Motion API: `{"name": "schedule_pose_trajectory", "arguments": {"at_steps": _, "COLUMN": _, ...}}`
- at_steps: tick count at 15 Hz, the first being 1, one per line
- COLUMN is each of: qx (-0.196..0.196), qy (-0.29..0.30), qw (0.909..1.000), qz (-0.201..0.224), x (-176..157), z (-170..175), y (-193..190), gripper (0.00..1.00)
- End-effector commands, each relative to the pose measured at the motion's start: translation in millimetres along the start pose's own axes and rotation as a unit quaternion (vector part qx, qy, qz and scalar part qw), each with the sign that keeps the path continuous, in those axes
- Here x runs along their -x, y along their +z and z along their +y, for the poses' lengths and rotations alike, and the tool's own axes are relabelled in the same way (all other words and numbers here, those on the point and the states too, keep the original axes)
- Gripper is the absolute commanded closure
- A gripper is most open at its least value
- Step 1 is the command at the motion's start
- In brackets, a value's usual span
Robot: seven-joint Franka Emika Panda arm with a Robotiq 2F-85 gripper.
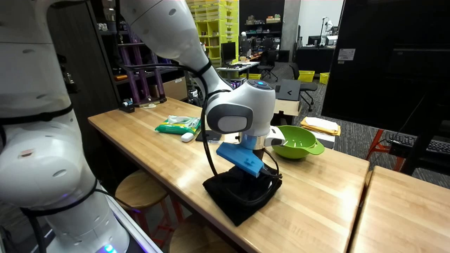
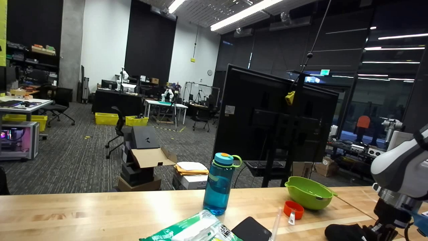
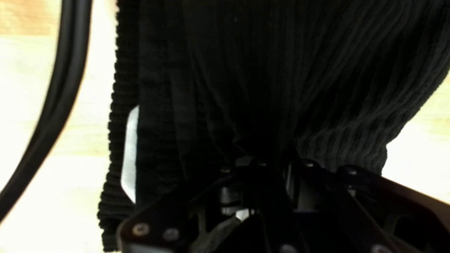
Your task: Use the black towel to wipe the table
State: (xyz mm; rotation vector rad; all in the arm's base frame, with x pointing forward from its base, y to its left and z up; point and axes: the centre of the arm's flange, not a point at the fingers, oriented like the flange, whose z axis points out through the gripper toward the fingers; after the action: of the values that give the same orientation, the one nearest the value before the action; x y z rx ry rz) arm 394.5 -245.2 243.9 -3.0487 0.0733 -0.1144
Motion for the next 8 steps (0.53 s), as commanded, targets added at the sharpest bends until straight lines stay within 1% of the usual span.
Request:
{"name": "schedule_pose_trajectory", "arguments": {"at_steps": 1, "qx": -0.013, "qy": -0.03, "qw": 0.9994, "qz": -0.013, "x": -23.2, "z": -31.1, "y": 16.0, "gripper": 0.97}}
{"name": "schedule_pose_trajectory", "arguments": {"at_steps": 6, "qx": -0.033, "qy": -0.101, "qw": 0.9941, "qz": -0.019, "x": -58.0, "z": -97.2, "y": 22.4, "gripper": 0.97}}
{"name": "schedule_pose_trajectory", "arguments": {"at_steps": 7, "qx": -0.037, "qy": -0.115, "qw": 0.9925, "qz": -0.023, "x": -47.7, "z": -106.9, "y": 31.5, "gripper": 0.97}}
{"name": "schedule_pose_trajectory", "arguments": {"at_steps": 8, "qx": -0.042, "qy": -0.125, "qw": 0.9909, "qz": -0.026, "x": -47.3, "z": -117.7, "y": 35.0, "gripper": 0.97}}
